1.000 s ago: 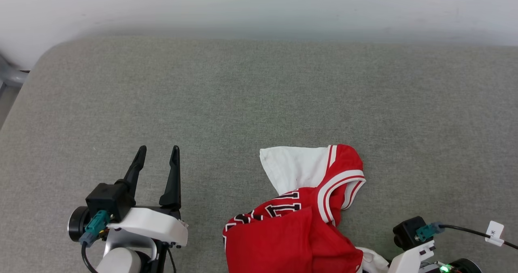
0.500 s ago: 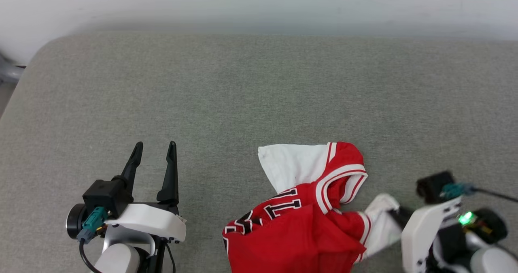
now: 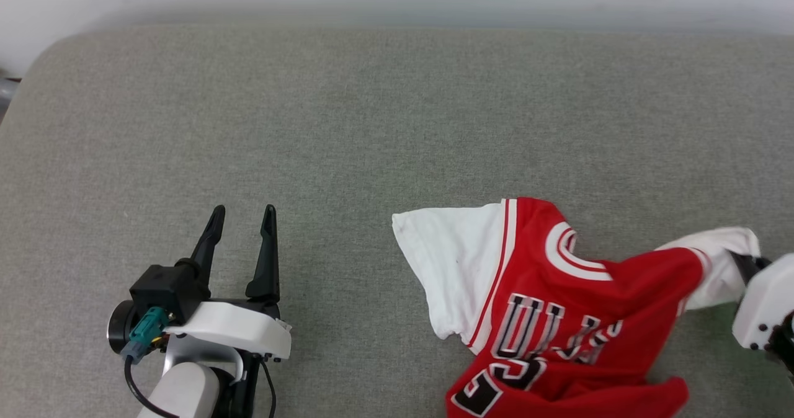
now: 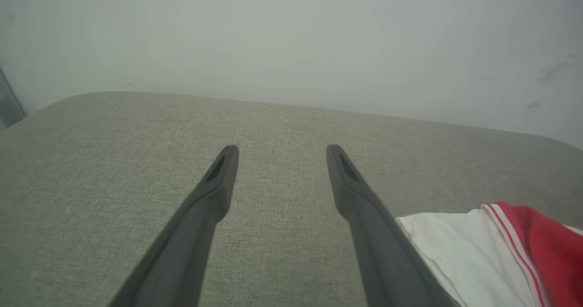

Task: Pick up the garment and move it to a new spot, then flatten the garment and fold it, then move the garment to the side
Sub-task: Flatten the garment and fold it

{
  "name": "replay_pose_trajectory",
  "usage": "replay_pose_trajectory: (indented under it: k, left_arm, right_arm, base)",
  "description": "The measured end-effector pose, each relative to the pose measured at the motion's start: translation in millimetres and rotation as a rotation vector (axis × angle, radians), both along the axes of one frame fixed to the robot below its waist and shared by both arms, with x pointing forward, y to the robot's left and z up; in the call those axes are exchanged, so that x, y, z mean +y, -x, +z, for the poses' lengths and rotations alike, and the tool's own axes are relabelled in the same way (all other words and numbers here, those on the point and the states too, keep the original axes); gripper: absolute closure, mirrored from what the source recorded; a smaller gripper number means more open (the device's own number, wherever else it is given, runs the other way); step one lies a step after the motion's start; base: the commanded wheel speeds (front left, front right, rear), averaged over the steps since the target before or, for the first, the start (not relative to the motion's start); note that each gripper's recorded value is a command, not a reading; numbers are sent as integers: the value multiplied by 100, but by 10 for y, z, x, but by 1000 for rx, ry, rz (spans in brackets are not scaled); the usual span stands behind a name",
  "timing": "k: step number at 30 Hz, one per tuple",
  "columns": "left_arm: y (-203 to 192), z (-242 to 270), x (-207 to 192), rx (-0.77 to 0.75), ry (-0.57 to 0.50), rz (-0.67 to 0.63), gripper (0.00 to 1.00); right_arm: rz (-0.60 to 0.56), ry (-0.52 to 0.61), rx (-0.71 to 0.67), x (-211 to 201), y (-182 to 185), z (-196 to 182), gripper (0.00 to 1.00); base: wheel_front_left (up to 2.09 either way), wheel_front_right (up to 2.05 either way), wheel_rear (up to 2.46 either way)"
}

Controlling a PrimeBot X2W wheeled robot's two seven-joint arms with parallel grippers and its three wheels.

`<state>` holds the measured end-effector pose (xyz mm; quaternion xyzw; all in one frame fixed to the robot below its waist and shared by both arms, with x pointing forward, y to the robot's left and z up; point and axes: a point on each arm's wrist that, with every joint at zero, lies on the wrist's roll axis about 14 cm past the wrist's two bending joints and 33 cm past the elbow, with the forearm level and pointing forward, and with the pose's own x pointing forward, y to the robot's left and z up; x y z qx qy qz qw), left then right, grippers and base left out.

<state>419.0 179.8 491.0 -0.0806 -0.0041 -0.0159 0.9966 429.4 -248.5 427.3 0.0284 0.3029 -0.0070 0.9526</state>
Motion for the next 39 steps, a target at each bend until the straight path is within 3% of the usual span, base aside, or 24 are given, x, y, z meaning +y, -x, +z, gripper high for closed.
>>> replay_pose_trajectory:
  k: [6, 7, 8, 9, 16, 24, 32, 39]
  left_arm:
    - [-13, -86, 75, 23, -2, 21, 0]
    - [-12, -91, 79, 24, -1, 22, 0]
    - [-12, -91, 83, 24, -1, 23, 0]
    - [-13, -87, 88, 23, -2, 24, 0]
    - [27, -2, 92, 3, -6, 25, 0]
    - [148, 108, 77, -17, -18, 15, 0]
    - [154, 127, -100, 36, -40, -63, 0]
    - [-9, 52, -547, 173, -79, -258, 0]
  right_arm:
    - [-105, -56, 86, -149, 134, -433, 100]
    - [-113, -67, 69, -132, 117, -436, 67]
    - [-120, -80, 43, -107, 87, -416, 17]
    - [-122, -88, 20, -86, 57, -389, 0]
    - [-132, -71, -217, -74, -44, -3, 0]
    - [-108, -26, -476, 75, 140, 506, 0]
    - [-31, -31, -602, 372, 382, 851, 0]
    - [10, -39, -646, 523, 550, 1049, 0]
  base:
    - [0, 0, 0]
    - [0, 0, 0]
    - [0, 0, 0]
    - [0, 0, 0]
    - [0, 0, 0]
    - [0, 0, 0]
    - [0, 0, 0]
    - [0, 0, 0]
